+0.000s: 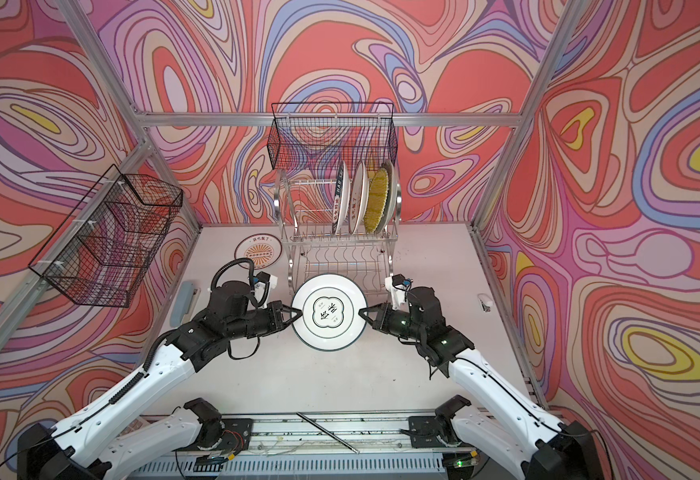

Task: Load the plates into the dish rack
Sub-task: 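Pinch the plate rim with the left gripper while the right gripper tilts it up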

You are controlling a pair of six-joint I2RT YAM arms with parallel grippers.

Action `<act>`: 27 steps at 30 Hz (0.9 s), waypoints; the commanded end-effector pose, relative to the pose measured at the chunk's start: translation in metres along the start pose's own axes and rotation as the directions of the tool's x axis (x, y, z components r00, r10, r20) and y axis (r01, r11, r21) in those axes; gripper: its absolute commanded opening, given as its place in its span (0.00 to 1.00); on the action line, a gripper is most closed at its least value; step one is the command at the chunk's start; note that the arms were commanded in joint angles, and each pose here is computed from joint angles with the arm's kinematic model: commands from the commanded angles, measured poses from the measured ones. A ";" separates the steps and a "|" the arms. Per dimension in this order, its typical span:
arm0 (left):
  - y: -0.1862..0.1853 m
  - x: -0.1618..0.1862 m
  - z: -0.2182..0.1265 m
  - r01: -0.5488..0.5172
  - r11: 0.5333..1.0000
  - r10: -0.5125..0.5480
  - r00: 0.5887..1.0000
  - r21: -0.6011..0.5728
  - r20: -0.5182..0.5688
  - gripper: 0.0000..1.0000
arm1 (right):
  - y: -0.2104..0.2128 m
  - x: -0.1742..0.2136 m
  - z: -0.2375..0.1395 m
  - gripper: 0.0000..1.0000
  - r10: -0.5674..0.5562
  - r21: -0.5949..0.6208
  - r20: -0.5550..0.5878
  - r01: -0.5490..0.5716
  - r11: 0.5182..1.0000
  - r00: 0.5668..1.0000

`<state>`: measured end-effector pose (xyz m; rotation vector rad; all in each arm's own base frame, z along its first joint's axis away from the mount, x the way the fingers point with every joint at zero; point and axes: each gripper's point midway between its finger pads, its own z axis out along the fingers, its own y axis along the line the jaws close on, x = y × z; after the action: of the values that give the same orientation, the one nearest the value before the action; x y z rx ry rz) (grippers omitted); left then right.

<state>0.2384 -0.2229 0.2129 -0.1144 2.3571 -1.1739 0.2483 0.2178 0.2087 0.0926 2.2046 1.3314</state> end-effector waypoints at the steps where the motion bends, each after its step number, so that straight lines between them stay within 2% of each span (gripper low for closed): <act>1: -0.010 0.001 0.005 -0.011 0.998 0.011 1.000 0.059 -0.004 0.00 | 0.031 -0.015 -0.003 0.00 -0.013 -0.106 0.036 0.016 0.994 0.999; 7: -0.019 0.001 0.009 0.033 0.990 -0.033 0.999 0.136 -0.001 0.00 | 0.034 -0.016 -0.001 0.07 0.004 -0.138 0.039 0.001 0.990 0.999; 14: -0.025 -0.002 0.005 0.029 0.986 -0.032 0.999 0.161 0.012 0.00 | 0.037 -0.019 0.001 0.15 0.005 -0.150 0.044 0.001 0.989 0.999; 25: -0.025 0.001 0.008 0.039 0.985 -0.040 0.999 0.171 -0.001 0.00 | 0.038 -0.022 0.005 0.17 0.002 -0.150 0.041 0.004 0.989 0.999; 27: -0.025 0.001 0.008 0.040 0.985 -0.040 0.999 0.169 -0.003 0.00 | 0.039 -0.023 0.005 0.12 -0.001 -0.149 0.042 0.007 0.989 0.999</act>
<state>0.2414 -0.2354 0.2179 -0.1570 2.2893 -1.3219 0.2603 0.2269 0.2238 0.1261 2.1343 1.4330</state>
